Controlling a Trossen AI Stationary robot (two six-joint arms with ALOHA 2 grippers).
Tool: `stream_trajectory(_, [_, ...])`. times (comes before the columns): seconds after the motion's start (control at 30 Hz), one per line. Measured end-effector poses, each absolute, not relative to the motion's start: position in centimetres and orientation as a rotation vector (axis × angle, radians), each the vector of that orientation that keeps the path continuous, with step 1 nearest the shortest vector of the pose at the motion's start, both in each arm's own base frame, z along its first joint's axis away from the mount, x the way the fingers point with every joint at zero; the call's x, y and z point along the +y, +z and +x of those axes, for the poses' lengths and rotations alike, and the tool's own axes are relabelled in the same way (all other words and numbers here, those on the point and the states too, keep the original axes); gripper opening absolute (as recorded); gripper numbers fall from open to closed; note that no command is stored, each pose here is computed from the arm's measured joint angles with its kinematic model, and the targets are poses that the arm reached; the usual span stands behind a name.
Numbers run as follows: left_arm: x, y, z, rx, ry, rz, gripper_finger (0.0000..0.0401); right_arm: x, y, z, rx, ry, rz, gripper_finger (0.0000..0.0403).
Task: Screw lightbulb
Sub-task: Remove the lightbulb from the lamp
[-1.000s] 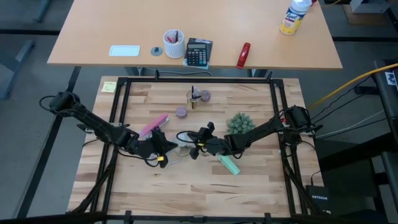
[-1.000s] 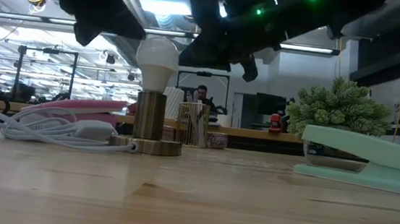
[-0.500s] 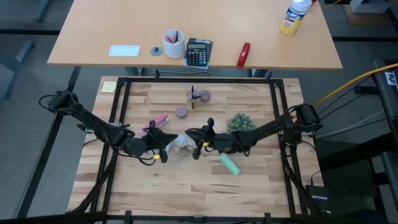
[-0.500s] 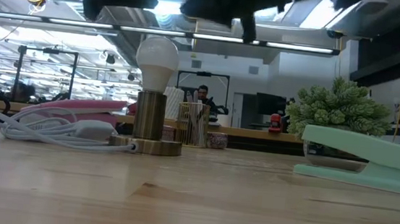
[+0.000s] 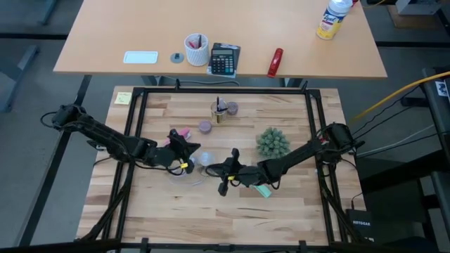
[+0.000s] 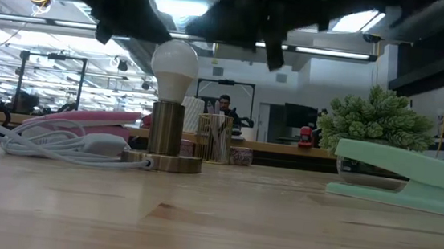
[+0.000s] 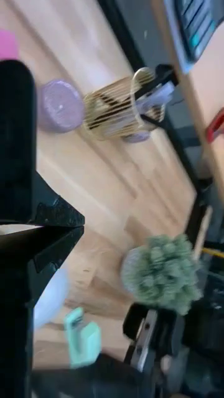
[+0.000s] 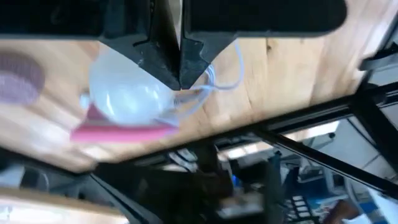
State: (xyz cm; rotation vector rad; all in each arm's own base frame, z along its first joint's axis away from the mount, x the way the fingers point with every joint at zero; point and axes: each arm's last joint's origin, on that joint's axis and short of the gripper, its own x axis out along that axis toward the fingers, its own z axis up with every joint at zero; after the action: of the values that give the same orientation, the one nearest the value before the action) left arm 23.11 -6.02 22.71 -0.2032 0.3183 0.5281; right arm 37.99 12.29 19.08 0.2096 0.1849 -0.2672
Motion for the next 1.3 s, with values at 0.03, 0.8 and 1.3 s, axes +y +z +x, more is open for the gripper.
stream_trajectory(0.03, [-5.9, 22.6, 23.1, 0.334, 0.519, -0.207, 0.0001, 12.2, 18.6, 38.1, 0.193, -0.276, 0.22, 0.0014])
stream_trajectory(0.8, [-7.5, 20.2, 23.9, 0.43, 0.452, -0.235, 0.0001, 10.8, 17.0, 38.5, 0.257, -0.366, 0.193, 0.0014])
stream_trajectory(1.3, [-8.0, 20.1, 23.5, 0.432, 0.458, -0.252, 0.0001, 10.4, 16.9, 38.5, 0.246, -0.432, 0.18, 0.0014])
